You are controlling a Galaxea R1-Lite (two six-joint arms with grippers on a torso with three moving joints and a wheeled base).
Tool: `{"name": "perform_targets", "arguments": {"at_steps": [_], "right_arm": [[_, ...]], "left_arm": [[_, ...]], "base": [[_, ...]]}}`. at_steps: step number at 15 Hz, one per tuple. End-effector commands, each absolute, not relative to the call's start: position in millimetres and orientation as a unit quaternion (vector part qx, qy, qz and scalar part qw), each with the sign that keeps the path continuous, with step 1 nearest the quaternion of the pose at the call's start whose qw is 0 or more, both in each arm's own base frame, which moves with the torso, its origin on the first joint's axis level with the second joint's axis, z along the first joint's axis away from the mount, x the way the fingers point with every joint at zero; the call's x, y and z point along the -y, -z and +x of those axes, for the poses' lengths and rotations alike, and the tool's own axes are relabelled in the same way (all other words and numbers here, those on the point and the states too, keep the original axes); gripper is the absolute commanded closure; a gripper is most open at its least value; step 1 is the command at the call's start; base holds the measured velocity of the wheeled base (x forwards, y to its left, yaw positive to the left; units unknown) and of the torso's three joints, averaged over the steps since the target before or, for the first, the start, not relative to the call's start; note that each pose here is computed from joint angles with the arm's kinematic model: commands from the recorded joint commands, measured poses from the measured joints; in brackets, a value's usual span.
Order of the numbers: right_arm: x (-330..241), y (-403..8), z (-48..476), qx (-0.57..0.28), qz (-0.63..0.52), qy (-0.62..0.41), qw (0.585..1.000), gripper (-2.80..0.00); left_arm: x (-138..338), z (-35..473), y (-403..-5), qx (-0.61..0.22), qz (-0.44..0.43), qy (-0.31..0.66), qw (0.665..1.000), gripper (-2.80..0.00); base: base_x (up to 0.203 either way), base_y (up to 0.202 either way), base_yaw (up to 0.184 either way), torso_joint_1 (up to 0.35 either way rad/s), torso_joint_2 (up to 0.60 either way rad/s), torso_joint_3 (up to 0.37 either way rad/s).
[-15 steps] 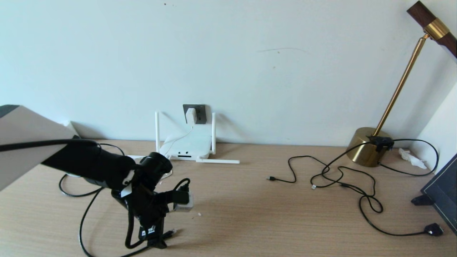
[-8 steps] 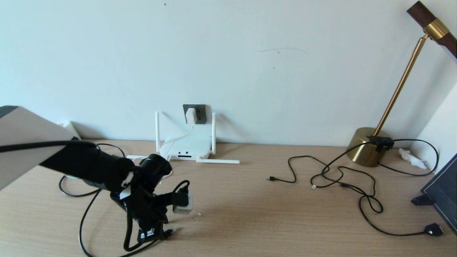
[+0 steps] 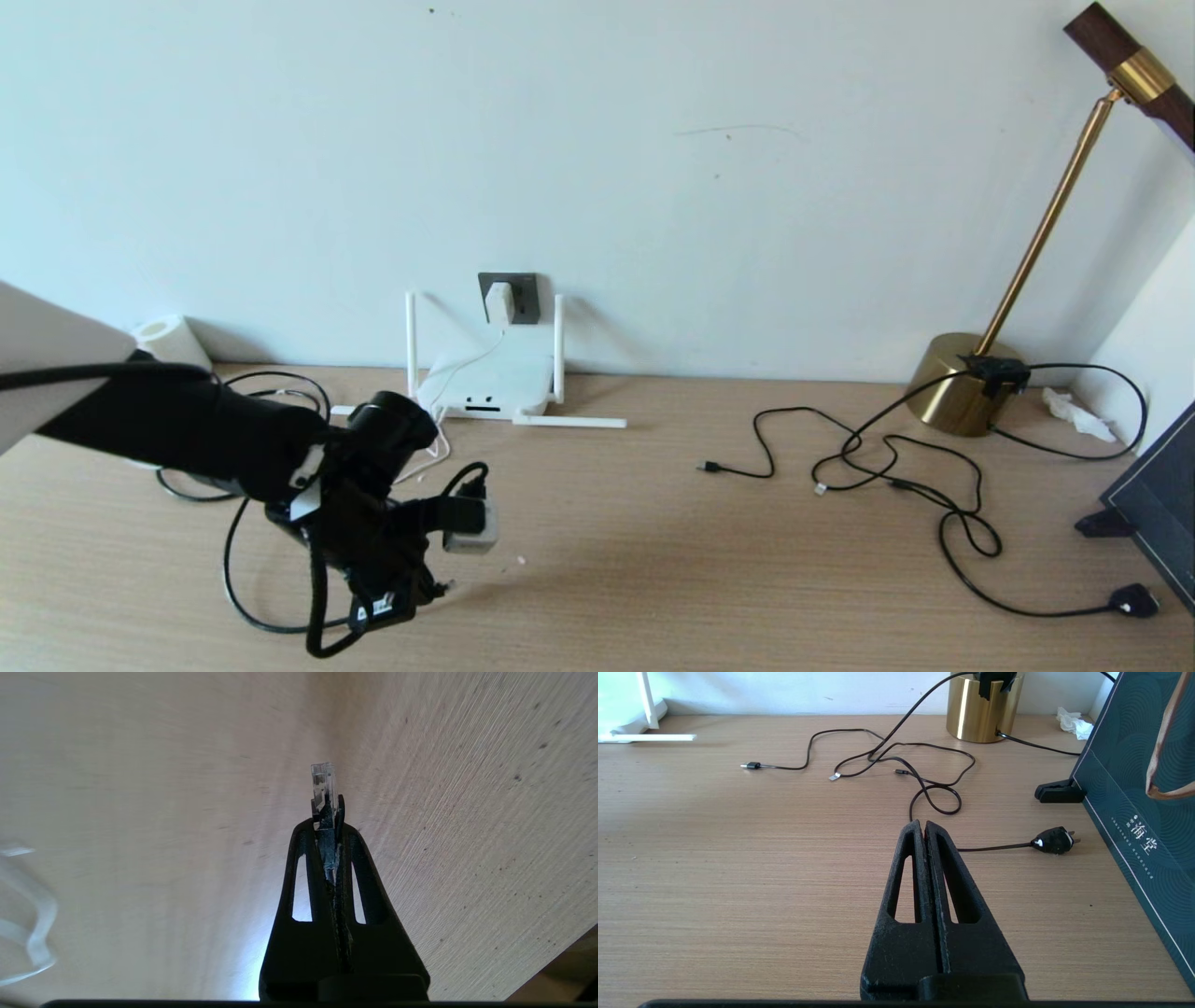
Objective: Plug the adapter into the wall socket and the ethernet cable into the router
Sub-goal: Pick up cable, then hand it to the other hand
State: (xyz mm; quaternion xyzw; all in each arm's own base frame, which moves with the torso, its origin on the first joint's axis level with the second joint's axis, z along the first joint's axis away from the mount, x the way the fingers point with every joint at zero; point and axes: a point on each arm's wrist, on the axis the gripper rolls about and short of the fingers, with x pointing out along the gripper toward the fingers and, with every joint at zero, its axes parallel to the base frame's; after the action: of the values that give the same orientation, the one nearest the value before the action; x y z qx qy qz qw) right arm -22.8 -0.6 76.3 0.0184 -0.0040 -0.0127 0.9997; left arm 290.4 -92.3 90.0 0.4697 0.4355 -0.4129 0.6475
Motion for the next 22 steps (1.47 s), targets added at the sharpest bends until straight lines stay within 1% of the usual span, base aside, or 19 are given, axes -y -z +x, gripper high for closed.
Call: {"name": "perform_targets", "arguments": {"at_steps": [1, 3, 4, 6, 7, 8, 10, 13, 14, 15, 16, 17, 19, 20, 22], "right_arm": [[1, -76, -23, 0.004, 0.018, 0.012, 1.000, 0.00], [1, -76, -23, 0.004, 0.018, 0.013, 1.000, 0.00], [1, -76, -23, 0.004, 0.018, 0.013, 1.000, 0.00], [1, -76, -23, 0.004, 0.018, 0.013, 1.000, 0.00], [1, -76, -23, 0.004, 0.017, 0.012, 1.000, 0.00], [1, -76, -23, 0.003, 0.015, 0.012, 1.000, 0.00], [1, -76, -23, 0.003, 0.012, 0.012, 1.000, 0.00], [0, -77, -23, 0.006, 0.017, 0.011, 1.000, 0.00], [0, -87, -26, 0.025, 0.024, 0.008, 0.999, 0.00], [0, -107, -32, 0.053, 0.042, -0.004, 0.998, 0.00], [-1, -133, -40, 0.070, 0.067, -0.026, 0.995, 0.00], [-2, -160, -44, 0.067, 0.101, -0.053, 0.991, 0.00], [-6, -203, -30, -0.009, 0.209, -0.126, 0.970, 0.00], [-8, -219, -17, -0.060, 0.275, -0.170, 0.945, 0.00], [-13, -244, 7, -0.165, 0.397, -0.256, 0.866, 0.00]], "left_arm": [[93, 278, -136, -0.359, 0.481, 0.401, 0.692, 0.00], [103, 278, -175, -0.247, 0.489, 0.399, 0.735, 0.00], [111, 280, -192, -0.185, 0.499, 0.382, 0.755, 0.00], [124, 290, -221, -0.073, 0.518, 0.316, 0.792, 0.00], [133, 295, -235, -0.014, 0.524, 0.273, 0.806, 0.00], [146, 298, -251, 0.042, 0.533, 0.231, 0.813, 0.00], [166, 304, -274, 0.107, 0.568, 0.177, 0.796, 0.00], [189, 307, -302, 0.191, 0.610, 0.129, 0.759, 0.00], [197, 301, -305, 0.206, 0.610, 0.134, 0.753, 0.00], [207, 292, -308, 0.221, 0.606, 0.145, 0.750, 0.00], [214, 283, -313, 0.238, 0.600, 0.150, 0.749, 0.00], [220, 275, -318, 0.256, 0.592, 0.154, 0.749, 0.00], [237, 254, -327, 0.298, 0.570, 0.170, 0.746, 0.00], [246, 243, -330, 0.317, 0.559, 0.179, 0.745, 0.00], [261, 221, -333, 0.349, 0.540, 0.195, 0.740, 0.00]], "base": [[0.000, 0.000, 0.000, 0.000, 0.00, 0.000], [0.000, 0.000, 0.000, 0.000, 0.00, 0.000], [0.000, 0.000, 0.000, 0.000, 0.00, 0.000], [0.000, 0.000, 0.000, 0.000, 0.00, 0.000], [0.000, 0.000, 0.000, 0.000, 0.00, 0.000], [0.000, 0.000, 0.000, 0.000, 0.00, 0.000], [0.000, 0.000, 0.000, 0.000, 0.00, 0.000], [0.000, 0.000, 0.000, 0.000, 0.00, 0.000], [0.000, 0.000, 0.000, 0.000, 0.00, 0.000], [0.000, 0.000, 0.000, 0.000, 0.00, 0.000], [0.000, 0.000, 0.000, 0.000, 0.00, 0.000], [0.000, 0.000, 0.000, 0.000, 0.00, 0.000], [0.000, 0.000, 0.000, 0.000, 0.00, 0.000], [0.000, 0.000, 0.000, 0.000, 0.00, 0.000], [0.000, 0.000, 0.000, 0.000, 0.00, 0.000]]}}
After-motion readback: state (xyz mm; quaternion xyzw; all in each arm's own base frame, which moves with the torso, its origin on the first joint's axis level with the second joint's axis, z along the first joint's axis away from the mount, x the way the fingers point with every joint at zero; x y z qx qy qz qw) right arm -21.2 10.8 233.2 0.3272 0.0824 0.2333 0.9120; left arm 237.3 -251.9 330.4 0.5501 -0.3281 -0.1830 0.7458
